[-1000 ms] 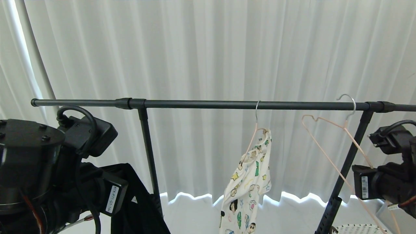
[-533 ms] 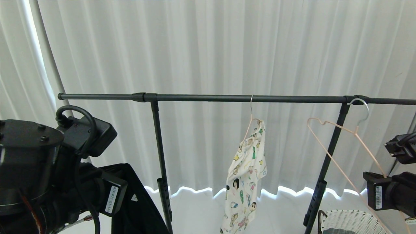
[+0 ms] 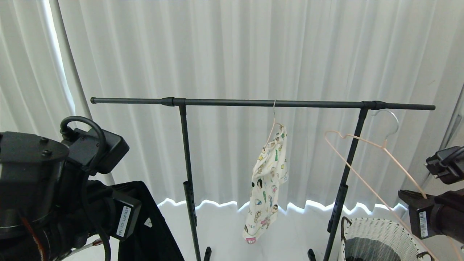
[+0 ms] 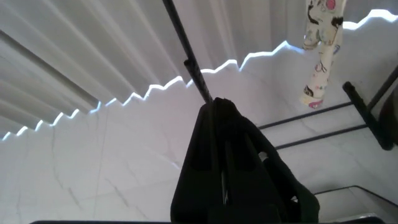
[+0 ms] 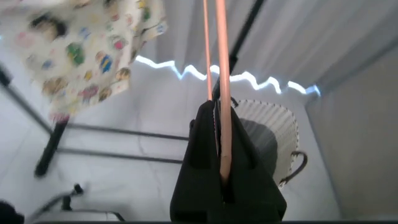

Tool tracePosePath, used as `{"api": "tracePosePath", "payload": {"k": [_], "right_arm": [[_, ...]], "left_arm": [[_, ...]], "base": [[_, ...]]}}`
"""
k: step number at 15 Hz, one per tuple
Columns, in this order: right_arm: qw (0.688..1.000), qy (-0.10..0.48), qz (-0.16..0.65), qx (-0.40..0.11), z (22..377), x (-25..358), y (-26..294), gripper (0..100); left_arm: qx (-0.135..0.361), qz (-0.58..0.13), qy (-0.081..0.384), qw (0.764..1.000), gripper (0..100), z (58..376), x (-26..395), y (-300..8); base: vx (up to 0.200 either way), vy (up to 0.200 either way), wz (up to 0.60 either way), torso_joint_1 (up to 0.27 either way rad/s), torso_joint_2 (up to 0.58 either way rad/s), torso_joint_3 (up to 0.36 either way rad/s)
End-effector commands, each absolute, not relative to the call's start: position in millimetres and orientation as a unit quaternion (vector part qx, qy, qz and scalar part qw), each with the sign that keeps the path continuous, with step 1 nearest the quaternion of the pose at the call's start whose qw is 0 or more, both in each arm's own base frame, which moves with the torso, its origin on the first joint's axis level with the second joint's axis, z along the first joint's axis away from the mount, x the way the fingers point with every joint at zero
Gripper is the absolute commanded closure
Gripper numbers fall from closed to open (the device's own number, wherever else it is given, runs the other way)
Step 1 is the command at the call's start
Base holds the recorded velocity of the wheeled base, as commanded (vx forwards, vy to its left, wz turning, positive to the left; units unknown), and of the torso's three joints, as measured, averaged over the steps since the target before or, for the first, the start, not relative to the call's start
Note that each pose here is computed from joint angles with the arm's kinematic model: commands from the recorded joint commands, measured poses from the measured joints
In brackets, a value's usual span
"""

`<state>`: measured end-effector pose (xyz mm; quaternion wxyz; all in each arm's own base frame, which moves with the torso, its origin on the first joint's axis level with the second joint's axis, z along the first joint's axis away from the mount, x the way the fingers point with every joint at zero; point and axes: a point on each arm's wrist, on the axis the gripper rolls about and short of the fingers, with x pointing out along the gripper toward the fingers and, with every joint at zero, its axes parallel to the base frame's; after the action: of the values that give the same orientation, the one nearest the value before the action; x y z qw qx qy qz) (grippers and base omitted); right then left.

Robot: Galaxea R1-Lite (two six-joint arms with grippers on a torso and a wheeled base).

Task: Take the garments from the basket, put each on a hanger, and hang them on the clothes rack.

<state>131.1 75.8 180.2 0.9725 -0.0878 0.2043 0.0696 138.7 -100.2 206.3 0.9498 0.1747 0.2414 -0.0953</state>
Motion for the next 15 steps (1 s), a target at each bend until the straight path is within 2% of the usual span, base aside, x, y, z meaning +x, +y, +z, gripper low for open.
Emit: {"api": "tracePosePath", "payload": {"k": [1,5,9,13,15], "right_arm": [[0.974,0.188,0.090,-0.093,188,129,76,100],[0.967,0.192,0.128,-0.105,187,130,88,100],[0.961,0.200,0.177,-0.076,186,124,104,100],[0.933,0.226,0.277,-0.044,182,109,132,100],[0.906,0.239,0.346,-0.043,180,91,150,100]], "left_arm": [[0.167,-0.096,0.230,0.954,100,210,138,-100],[0.168,-0.092,0.230,0.954,100,205,139,-100],[0.176,-0.092,0.243,0.949,100,196,140,-101],[0.182,-0.079,0.261,0.945,100,190,160,-111],[0.181,-0.021,0.271,0.945,100,191,194,-114]], "base": [[-0.200,-0.200,0.00,0.002,0.00,0.007],[-0.200,-0.200,0.00,0.001,0.00,0.007],[0.000,0.000,0.00,0.000,0.00,0.000],[0.000,0.000,0.00,0.000,0.00,0.000],[0.000,0.000,0.00,0.000,0.00,0.000]]}}
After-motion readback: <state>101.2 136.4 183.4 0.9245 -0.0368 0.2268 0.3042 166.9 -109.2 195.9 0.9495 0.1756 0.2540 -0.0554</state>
